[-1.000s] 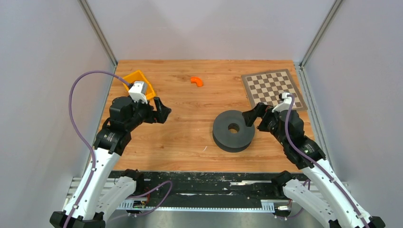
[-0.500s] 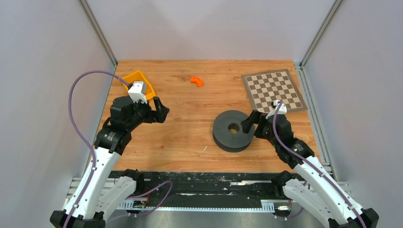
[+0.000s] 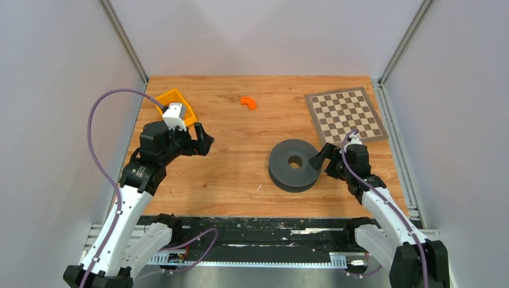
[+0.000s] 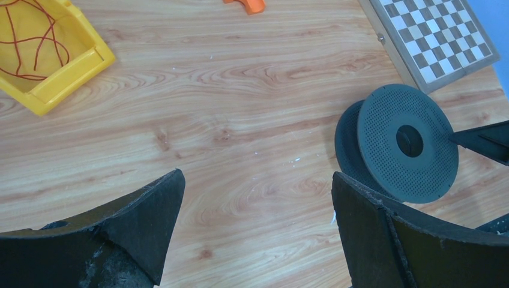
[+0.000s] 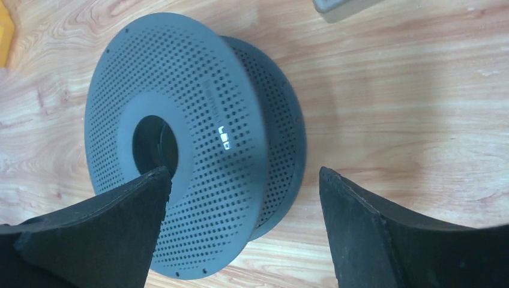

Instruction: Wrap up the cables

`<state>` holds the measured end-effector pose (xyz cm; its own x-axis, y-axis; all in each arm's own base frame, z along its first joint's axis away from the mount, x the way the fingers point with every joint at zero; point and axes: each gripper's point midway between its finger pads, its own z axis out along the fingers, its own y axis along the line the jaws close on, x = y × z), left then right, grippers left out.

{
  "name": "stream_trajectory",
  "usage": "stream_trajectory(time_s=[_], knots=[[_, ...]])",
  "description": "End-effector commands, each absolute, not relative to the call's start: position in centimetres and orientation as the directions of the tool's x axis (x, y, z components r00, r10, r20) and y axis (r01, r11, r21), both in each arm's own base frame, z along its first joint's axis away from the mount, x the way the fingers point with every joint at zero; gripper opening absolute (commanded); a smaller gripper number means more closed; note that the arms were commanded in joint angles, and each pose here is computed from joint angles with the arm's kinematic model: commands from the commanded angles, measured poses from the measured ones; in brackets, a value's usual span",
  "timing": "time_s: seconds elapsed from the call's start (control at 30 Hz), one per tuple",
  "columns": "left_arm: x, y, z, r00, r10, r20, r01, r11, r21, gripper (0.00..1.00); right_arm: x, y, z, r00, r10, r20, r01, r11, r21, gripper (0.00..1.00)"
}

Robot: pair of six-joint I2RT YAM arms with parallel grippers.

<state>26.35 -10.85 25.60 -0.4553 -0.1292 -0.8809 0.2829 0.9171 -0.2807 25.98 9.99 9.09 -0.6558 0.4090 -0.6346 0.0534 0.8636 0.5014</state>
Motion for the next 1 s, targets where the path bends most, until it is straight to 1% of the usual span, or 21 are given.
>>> stream_trajectory(time_s=[0.0, 0.1, 0.27, 0.4, 0.47, 0.53, 0.63, 0.73, 0.83, 0.93, 0.97], knots=[[26.4, -10.9, 25.9, -0.441, -0.108, -0.891, 0.301, 0.918, -0.260, 1.00, 27.4, 11.9, 11.2, -0.636, 0.433, -0.639, -0.099, 0.775, 0.624, 0.90], [26.5, -10.9, 25.9, -0.442, -0.109, -0.890, 0.298, 0.918, -0.260, 1.00, 27.2, 13.6, 11.9, -0.657, 0.412, -0.631, -0.192, 0.717, 0.670, 0.86], [26.5, -11.0, 25.8, -0.448, -0.106, -0.888, 0.302, 0.917, -0.262, 1.00, 26.7, 14.8, 12.3, -0.685, 0.395, -0.612, -0.246, 0.665, 0.705, 0.77], [26.7, -10.6, 25.5, -0.455, -0.111, -0.884, 0.277, 0.925, -0.259, 1.00, 26.7, 15.1, 12.6, -0.679, 0.398, -0.617, -0.265, 0.651, 0.712, 0.66], [26.8, -10.3, 25.2, -0.468, -0.111, -0.877, 0.254, 0.933, -0.254, 1.00, 26.4, 15.5, 12.9, -0.680, 0.408, -0.609, -0.282, 0.621, 0.731, 0.61], [26.9, -10.3, 25.2, -0.471, -0.111, -0.875, 0.250, 0.934, -0.254, 1.00, 26.1, 16.1, 13.0, -0.686, 0.423, -0.592, -0.300, 0.577, 0.760, 0.58], [26.8, -10.7, 25.3, -0.471, -0.109, -0.875, 0.274, 0.925, -0.262, 1.00, 25.9, 16.7, 13.0, -0.694, 0.439, -0.571, -0.313, 0.529, 0.788, 0.56], [26.6, -11.5, 25.6, -0.462, -0.111, -0.880, 0.317, 0.906, -0.280, 1.00, 25.9, 17.2, 12.8, -0.703, 0.425, -0.570, -0.328, 0.518, 0.790, 0.56], [26.8, -11.3, 25.4, -0.461, -0.113, -0.880, 0.307, 0.910, -0.278, 1.00, 26.0, 17.9, 13.0, -0.705, 0.409, -0.579, -0.350, 0.510, 0.786, 0.56], [27.8, -9.4, 24.3, -0.473, -0.131, -0.871, 0.181, 0.953, -0.242, 1.00, 26.0, 18.3, 12.7, -0.720, 0.395, -0.571, -0.347, 0.506, 0.789, 0.55], [28.2, -8.0, 24.2, -0.472, -0.154, -0.868, 0.096, 0.970, -0.225, 1.00, 25.9, 18.4, 12.7, -0.724, 0.388, -0.570, -0.352, 0.502, 0.790, 0.55]])
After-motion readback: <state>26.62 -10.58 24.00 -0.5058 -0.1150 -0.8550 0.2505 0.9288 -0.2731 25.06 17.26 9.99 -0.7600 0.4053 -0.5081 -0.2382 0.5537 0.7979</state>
